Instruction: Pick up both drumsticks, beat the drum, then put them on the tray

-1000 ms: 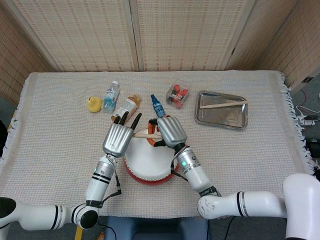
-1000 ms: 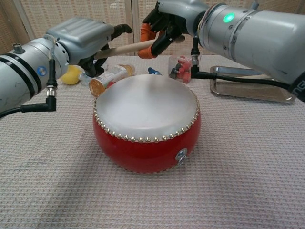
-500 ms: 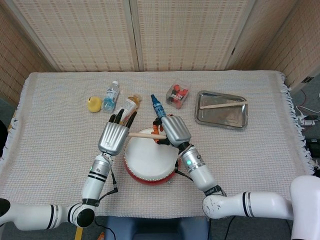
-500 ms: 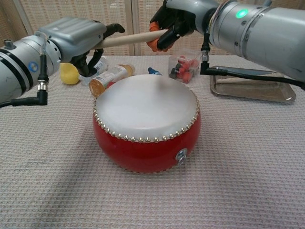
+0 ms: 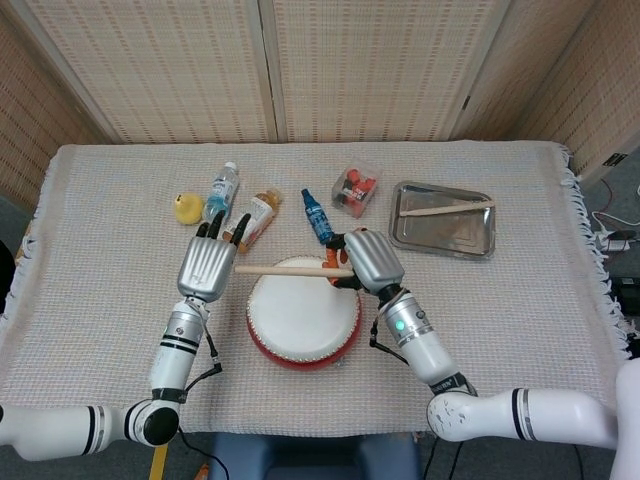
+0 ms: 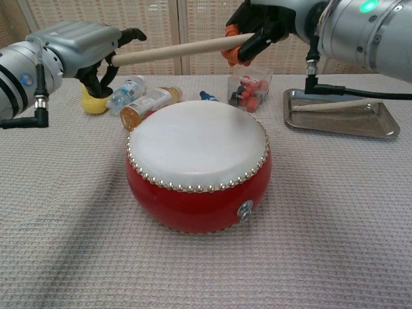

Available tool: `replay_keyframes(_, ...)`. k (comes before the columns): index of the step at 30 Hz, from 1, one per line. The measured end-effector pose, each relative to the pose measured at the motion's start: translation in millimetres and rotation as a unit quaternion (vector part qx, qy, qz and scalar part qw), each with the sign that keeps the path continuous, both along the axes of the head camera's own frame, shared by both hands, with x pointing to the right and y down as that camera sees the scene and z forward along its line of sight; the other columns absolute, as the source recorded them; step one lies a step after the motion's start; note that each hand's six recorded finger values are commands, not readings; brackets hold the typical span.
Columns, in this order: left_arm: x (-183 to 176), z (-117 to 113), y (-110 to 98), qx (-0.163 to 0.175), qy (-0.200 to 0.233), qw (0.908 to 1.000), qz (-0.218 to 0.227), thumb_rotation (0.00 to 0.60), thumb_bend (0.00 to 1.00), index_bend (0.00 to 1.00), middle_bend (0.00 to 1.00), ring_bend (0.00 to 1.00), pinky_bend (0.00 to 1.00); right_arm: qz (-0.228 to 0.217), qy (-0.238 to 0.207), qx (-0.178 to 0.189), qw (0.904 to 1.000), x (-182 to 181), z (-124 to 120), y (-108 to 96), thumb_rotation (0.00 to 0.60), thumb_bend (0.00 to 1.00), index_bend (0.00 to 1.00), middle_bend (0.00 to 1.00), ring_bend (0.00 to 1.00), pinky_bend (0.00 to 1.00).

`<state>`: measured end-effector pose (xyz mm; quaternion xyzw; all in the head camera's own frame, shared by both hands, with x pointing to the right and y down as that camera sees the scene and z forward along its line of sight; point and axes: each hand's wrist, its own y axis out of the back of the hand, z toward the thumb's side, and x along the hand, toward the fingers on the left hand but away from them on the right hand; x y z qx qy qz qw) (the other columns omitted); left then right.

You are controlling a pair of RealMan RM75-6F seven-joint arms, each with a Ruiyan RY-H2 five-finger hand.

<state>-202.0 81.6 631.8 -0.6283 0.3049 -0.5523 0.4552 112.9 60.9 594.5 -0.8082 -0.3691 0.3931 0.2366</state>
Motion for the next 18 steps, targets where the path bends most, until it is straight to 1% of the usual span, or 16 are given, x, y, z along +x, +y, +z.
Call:
replay_keyframes(9, -33.9, -2.9, -9.2, -0.003, 0.006, 0.9992, -0.04, 0.6, 0.31, 0.0, 0.09, 0.05, 0.24, 0.015, 0.015, 0.007, 0.9997, 43.8, -18.5, -0.1, 0.6, 0.65, 0.85, 0.56, 0.55, 0.37)
replay_keyframes(14, -48.1, -4.2, -7.7, -0.002, 0.002, 0.9988, -0.049, 0.6, 0.31, 0.0, 0.09, 0.05, 0.24, 0.033, 0.03, 0.011, 0.9989, 74.5, -23.3, -2.3, 0.6, 0.65, 0.85, 0.56, 0.55, 0.37)
replay_keyframes(18, -54.5, -6.8, -4.4, 0.002, 0.003, 0.9988, -0.05, 0.6, 0.31, 0.0, 0.09, 0.05, 0.24, 0.056, 0.04, 0.009, 0.9976, 102.9, -22.7, -4.8, 0.6, 0.65, 0.85, 0.56, 0.55, 0.37)
